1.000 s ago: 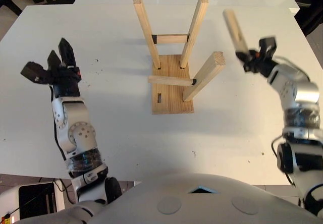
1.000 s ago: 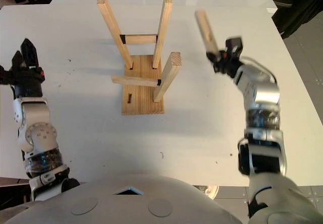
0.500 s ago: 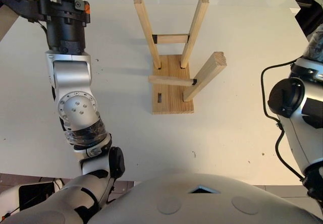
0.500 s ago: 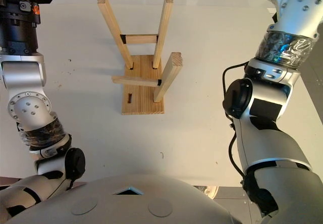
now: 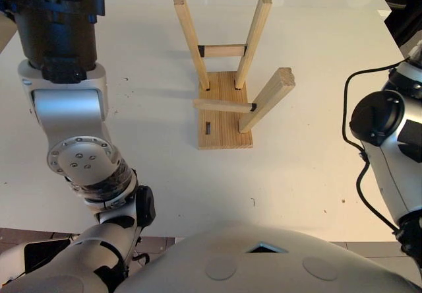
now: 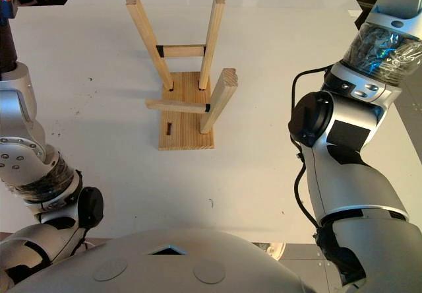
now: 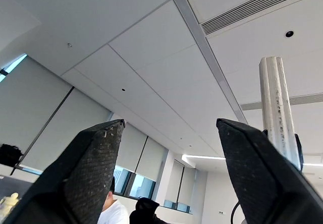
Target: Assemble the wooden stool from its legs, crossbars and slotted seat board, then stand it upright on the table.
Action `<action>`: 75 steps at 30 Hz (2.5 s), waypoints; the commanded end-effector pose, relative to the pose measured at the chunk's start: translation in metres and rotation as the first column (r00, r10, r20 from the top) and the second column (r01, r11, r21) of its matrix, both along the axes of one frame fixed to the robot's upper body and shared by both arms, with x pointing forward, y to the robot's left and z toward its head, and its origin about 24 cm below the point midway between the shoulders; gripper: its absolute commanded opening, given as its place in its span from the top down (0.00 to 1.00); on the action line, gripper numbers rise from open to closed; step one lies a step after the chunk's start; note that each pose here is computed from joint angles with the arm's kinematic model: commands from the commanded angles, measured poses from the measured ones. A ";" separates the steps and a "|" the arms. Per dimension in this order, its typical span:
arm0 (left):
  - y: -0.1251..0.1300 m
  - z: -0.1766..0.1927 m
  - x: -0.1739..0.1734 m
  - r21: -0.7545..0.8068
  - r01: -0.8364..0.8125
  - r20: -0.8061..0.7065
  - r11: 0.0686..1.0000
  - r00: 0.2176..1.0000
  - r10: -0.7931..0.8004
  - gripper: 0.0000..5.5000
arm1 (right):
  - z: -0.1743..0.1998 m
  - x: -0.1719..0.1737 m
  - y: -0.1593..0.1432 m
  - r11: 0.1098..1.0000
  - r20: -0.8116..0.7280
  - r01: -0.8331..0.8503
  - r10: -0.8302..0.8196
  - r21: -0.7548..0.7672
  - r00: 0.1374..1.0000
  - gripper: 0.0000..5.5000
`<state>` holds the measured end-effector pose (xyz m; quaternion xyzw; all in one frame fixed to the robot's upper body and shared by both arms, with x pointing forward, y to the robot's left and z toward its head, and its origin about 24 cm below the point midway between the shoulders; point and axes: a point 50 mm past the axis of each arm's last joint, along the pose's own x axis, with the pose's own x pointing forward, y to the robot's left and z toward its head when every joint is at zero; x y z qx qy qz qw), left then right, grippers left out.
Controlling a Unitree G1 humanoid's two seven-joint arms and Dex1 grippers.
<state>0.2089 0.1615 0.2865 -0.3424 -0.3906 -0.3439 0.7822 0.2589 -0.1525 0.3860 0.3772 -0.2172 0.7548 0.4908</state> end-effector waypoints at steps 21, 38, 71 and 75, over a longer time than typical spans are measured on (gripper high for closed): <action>-0.028 0.021 -0.028 0.140 0.193 0.105 0.971 0.972 -0.209 0.38 | -0.013 -0.004 0.000 0.945 0.134 0.145 -0.110 -0.292 0.985 0.62; -0.032 0.024 -0.037 0.155 0.228 0.138 0.961 0.958 -0.250 0.38 | -0.022 -0.005 -0.005 0.908 0.199 0.163 -0.091 -0.387 0.976 0.62; -0.046 0.002 -0.031 0.344 0.267 0.014 0.900 0.957 -0.289 0.38 | -0.069 0.003 0.000 0.682 0.487 0.288 0.114 -0.672 0.866 0.63; -0.048 -0.001 -0.032 0.373 0.270 0.015 0.888 0.955 -0.297 0.38 | -0.077 0.005 0.002 0.659 0.493 0.293 0.137 -0.693 0.859 0.63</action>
